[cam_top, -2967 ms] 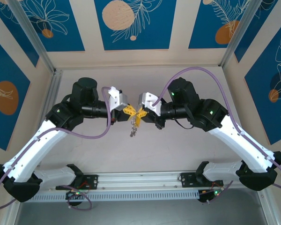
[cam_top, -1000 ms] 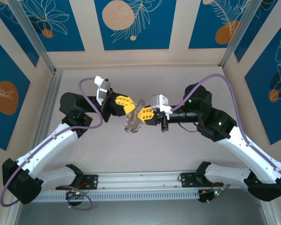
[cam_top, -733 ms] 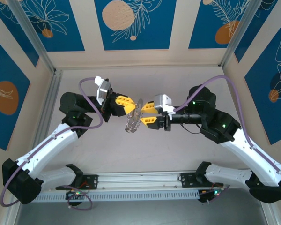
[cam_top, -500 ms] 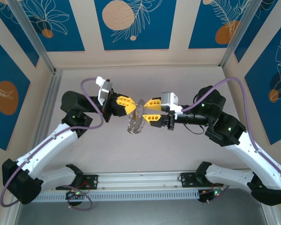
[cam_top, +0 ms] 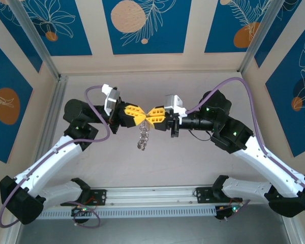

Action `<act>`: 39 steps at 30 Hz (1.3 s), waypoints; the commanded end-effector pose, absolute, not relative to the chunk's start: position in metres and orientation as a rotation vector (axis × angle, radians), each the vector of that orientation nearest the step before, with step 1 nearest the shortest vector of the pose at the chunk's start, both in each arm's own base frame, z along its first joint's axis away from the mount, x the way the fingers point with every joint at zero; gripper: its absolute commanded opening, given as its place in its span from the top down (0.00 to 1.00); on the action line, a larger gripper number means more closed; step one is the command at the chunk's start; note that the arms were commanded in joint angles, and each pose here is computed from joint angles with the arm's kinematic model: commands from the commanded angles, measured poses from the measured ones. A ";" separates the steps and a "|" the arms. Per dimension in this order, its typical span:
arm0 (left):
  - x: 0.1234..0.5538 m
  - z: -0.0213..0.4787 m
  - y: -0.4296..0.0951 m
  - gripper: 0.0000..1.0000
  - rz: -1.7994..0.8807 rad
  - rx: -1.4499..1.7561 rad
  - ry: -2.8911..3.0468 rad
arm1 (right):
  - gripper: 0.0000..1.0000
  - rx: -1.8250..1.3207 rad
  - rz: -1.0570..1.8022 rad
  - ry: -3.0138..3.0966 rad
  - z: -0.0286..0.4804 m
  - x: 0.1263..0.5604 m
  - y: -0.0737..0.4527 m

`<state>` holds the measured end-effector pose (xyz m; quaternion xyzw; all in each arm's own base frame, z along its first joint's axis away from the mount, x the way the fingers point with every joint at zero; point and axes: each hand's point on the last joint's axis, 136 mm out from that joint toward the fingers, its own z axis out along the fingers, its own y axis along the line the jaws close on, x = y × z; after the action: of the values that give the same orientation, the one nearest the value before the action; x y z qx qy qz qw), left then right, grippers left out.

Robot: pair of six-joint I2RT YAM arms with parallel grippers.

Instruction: Put the keys on the keyring

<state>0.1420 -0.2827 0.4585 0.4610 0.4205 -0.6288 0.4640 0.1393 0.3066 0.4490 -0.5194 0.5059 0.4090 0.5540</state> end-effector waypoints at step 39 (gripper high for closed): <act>0.152 0.409 -0.269 0.65 -0.852 1.411 1.358 | 1.00 -1.507 0.782 1.391 0.419 0.146 0.317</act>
<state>0.1490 -0.2707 0.4050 0.5775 0.5567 -0.3698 0.4688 0.1603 0.3125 0.3969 -0.5989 0.6027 0.2918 0.4392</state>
